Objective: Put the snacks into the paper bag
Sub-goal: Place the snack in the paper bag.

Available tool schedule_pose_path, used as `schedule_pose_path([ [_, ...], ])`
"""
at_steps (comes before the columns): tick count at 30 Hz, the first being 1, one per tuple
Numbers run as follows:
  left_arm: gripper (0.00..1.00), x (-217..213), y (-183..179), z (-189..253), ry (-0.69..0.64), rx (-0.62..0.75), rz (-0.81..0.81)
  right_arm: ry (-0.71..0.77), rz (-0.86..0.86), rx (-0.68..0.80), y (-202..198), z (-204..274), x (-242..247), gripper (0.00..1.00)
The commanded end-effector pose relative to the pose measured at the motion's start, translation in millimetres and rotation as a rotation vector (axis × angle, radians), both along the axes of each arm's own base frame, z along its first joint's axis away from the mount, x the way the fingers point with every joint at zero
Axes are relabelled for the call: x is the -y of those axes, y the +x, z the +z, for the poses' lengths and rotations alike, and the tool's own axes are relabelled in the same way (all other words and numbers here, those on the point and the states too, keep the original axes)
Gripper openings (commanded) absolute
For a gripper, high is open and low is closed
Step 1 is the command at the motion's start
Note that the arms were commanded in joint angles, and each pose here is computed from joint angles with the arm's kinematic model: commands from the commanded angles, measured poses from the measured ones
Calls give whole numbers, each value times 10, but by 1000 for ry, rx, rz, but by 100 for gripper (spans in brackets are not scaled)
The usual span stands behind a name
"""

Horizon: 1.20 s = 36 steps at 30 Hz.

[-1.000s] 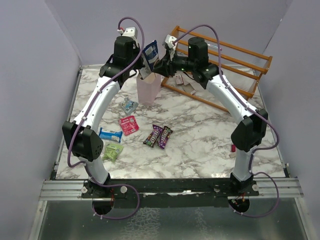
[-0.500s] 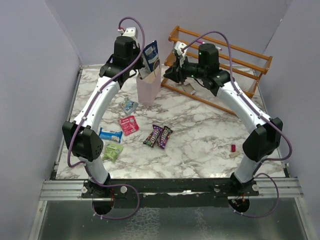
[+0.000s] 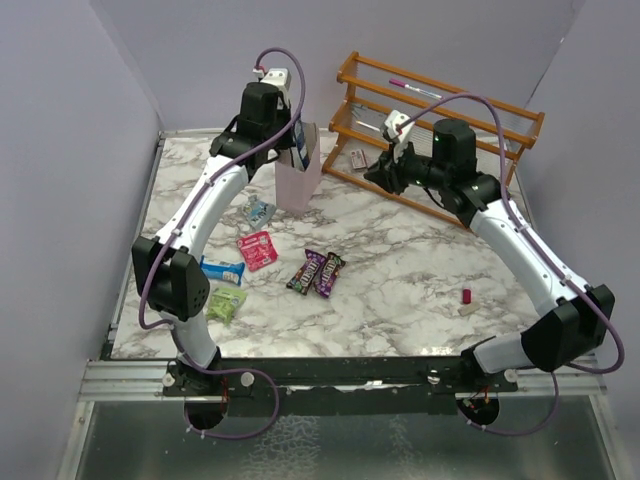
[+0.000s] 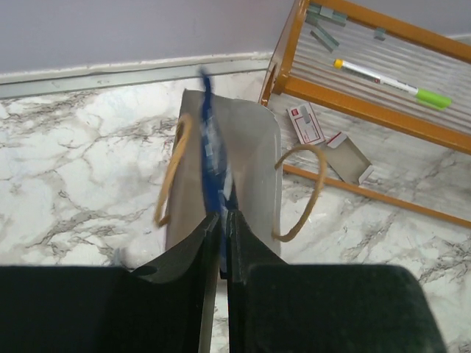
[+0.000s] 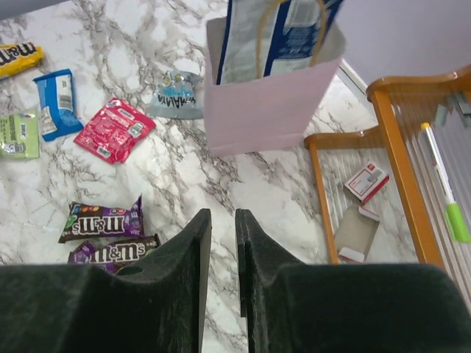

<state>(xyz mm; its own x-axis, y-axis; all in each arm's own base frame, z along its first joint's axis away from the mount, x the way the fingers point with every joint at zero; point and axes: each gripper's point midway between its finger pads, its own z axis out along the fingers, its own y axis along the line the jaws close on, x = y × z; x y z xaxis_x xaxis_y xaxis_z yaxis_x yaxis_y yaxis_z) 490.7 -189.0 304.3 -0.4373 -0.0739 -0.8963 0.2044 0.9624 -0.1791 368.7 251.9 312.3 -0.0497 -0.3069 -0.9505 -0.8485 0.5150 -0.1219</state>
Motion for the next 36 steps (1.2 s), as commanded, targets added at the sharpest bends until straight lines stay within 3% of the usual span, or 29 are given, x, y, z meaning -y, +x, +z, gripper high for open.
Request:
schedule_pose_path([
  [1,13,4,69,-108,40,10,6,-37,-82,23,-65,-100,264,20],
  [6,16,16,67,-180,67,-2,-12,-64,-121,15,-170,-295,440,19],
  [10,24,51,-2,-29,88,39,-75,-78,-141,8,-252,-464,533,19],
  [15,42,145,-208,153,120,91,-222,-107,-150,-42,-350,-774,605,22],
  [19,59,125,-581,212,177,116,-353,-122,-161,-64,-418,-952,686,28],
  [24,76,-29,-1087,-126,314,80,-500,-124,-131,-112,-520,-1046,728,45],
  [29,89,-360,-1499,-582,461,21,-531,-121,-89,-133,-603,-1117,719,73],
  [36,92,-918,-1715,-1157,585,-142,-463,-114,-29,-120,-706,-1108,672,98],
])
